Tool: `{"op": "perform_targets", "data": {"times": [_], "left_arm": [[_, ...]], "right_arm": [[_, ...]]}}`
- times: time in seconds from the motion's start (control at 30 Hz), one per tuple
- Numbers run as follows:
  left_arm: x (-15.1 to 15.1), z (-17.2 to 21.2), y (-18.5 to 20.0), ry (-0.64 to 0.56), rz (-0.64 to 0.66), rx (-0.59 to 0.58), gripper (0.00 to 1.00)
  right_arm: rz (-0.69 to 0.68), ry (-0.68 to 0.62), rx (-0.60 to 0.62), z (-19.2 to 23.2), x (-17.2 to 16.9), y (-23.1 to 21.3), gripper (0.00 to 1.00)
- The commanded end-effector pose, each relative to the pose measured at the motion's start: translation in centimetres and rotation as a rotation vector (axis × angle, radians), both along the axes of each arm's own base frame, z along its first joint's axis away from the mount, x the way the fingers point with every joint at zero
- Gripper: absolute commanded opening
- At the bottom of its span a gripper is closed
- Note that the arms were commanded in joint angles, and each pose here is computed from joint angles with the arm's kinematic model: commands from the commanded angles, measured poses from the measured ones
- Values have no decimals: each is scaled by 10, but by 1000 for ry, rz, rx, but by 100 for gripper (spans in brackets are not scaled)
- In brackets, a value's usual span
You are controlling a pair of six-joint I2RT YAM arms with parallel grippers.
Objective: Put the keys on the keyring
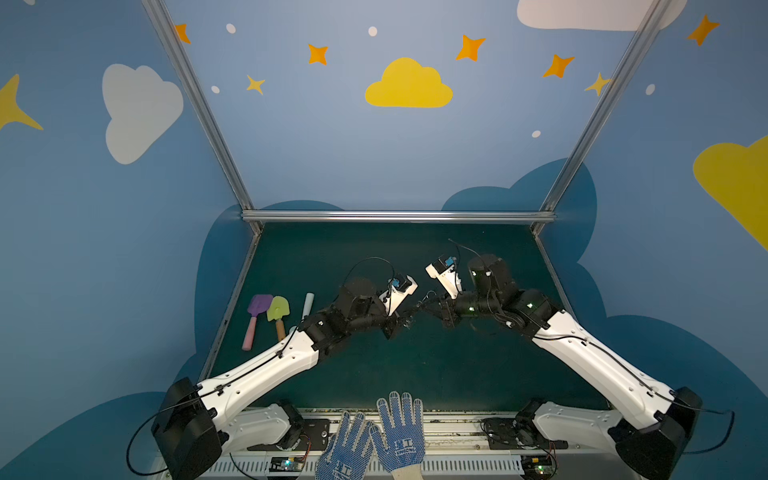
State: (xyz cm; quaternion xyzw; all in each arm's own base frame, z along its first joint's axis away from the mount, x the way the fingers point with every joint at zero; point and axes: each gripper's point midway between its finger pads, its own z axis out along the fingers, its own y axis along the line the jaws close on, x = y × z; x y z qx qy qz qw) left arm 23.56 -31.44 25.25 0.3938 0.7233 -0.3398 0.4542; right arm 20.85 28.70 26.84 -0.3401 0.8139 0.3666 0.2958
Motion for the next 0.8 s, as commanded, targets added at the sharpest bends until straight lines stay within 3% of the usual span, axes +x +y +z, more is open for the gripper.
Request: {"op": "perform_targets", "data": {"times": [0.0, 0.4, 0.7, 0.77], "left_arm": [[0, 13, 1, -35, -5, -17, 4], [-5, 17, 18, -64, 33, -16, 4], [-2, 16, 18, -59, 39, -15, 4], [-2, 14, 16, -53, 36, -13, 8]], "right_arm": [[31, -33, 60, 17, -5, 4, 0], [-23, 26, 10, -8, 7, -6, 0], [-4, 13, 61, 9, 2, -3, 0], [-3, 15, 65, 11, 1, -3, 0]]}}
